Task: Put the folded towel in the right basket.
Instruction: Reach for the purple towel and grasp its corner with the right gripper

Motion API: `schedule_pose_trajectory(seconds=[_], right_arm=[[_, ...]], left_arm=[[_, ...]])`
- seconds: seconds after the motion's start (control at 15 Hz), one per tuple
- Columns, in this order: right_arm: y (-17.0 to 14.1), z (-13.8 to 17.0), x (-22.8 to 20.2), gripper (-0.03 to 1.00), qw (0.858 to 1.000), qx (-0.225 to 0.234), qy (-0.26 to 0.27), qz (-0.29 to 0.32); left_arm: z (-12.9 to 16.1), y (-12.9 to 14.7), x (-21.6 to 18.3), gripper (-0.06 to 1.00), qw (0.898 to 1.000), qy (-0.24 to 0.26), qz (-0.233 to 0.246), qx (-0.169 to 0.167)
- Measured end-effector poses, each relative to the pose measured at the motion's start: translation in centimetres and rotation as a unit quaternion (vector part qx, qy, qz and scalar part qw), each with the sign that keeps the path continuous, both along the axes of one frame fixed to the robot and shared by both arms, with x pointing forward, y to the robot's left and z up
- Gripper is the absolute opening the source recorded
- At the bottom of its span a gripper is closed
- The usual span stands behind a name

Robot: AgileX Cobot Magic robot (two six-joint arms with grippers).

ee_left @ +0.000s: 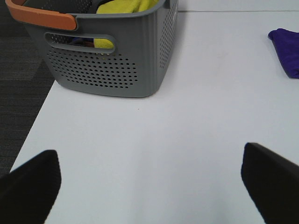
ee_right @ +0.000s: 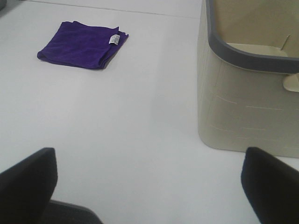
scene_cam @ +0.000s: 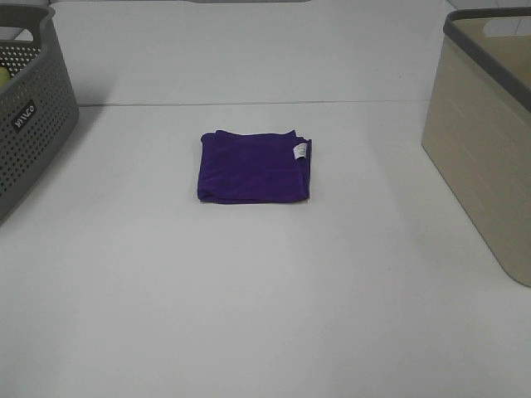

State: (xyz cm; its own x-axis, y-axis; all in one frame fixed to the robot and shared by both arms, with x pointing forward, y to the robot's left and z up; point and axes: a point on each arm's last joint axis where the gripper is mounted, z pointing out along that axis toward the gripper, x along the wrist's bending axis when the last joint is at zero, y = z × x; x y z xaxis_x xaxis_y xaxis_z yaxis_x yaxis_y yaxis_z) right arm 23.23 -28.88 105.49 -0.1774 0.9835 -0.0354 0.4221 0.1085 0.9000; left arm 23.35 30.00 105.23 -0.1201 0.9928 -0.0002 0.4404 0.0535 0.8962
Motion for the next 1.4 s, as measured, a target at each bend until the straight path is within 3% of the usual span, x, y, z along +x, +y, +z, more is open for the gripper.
schedule_pose_trajectory(seconds=[1.4], right_arm=[[0.00, 0.00, 0.00, 0.98, 1.000, 0.000, 0.000, 0.000]], left_arm=[[0.00, 0.00, 0.00, 0.99, 1.000, 0.000, 0.000, 0.000]])
